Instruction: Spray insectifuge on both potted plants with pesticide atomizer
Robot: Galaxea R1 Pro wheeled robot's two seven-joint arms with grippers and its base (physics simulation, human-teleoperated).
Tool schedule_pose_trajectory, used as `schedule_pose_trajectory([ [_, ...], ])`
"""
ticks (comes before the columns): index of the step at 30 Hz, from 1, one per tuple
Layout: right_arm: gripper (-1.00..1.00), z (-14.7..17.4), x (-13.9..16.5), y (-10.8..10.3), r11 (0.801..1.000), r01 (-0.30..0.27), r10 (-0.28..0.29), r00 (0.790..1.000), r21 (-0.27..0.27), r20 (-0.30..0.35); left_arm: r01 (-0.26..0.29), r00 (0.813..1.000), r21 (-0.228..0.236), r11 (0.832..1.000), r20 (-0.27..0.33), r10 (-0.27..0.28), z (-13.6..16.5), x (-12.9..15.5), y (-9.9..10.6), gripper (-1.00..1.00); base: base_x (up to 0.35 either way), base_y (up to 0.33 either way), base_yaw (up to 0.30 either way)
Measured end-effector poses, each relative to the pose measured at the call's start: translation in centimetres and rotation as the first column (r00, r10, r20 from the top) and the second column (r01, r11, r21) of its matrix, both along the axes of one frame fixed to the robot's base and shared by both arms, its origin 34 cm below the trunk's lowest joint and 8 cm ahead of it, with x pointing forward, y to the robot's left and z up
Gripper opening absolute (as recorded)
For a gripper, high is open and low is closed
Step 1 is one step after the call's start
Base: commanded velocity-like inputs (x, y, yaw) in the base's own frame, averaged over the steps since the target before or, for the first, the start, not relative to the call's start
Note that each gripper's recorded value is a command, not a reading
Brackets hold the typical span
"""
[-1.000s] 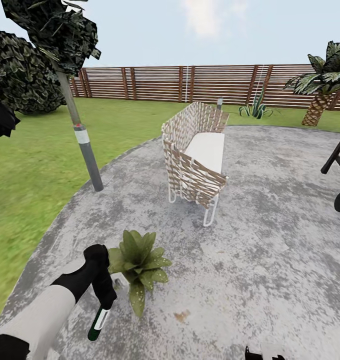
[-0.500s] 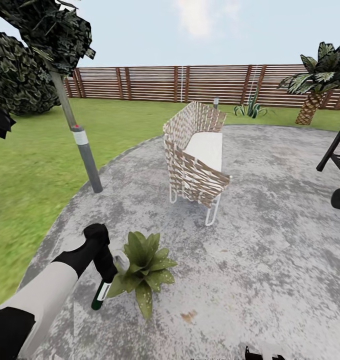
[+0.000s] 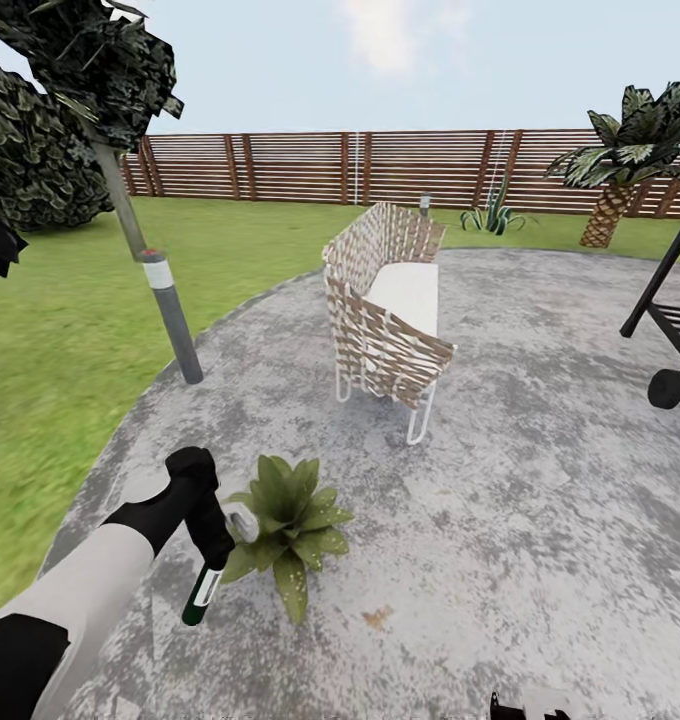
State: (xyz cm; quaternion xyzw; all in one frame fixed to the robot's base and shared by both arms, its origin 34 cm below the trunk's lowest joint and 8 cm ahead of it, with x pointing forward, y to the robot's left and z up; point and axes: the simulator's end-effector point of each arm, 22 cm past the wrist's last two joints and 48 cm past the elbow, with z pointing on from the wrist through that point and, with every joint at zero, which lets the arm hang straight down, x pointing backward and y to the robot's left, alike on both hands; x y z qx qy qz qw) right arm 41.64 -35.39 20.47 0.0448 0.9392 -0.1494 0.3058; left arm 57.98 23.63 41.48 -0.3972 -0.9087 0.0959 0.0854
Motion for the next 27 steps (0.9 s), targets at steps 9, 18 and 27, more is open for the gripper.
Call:
schedule_pose_trajectory([
  [9,1.00,0.0,0.0,0.1,1.000,0.000,0.000,1.000,0.002,0.000,-0.004,1.000,0.000,1.000,-0.002,0.004,0.0,-0.1,-0.1,-1.00,0.010,0.302,-0.096],
  [18,1.00,0.0,0.0,0.1,1.000,-0.001,0.001,1.000,0.002,0.000,-0.001,1.000,0.017,1.000,-0.009,0.001,-0.4,-0.5,0.3,-1.00,0.113,0.172,-0.278],
  [27,1.00,0.0,0.0,0.1,1.000,0.000,0.000,1.000,0.001,0.001,0.001,1.000,0.093,0.996,-0.007,0.000,-0.7,-0.6,3.1,-1.00,0.001,0.002,-0.135],
])
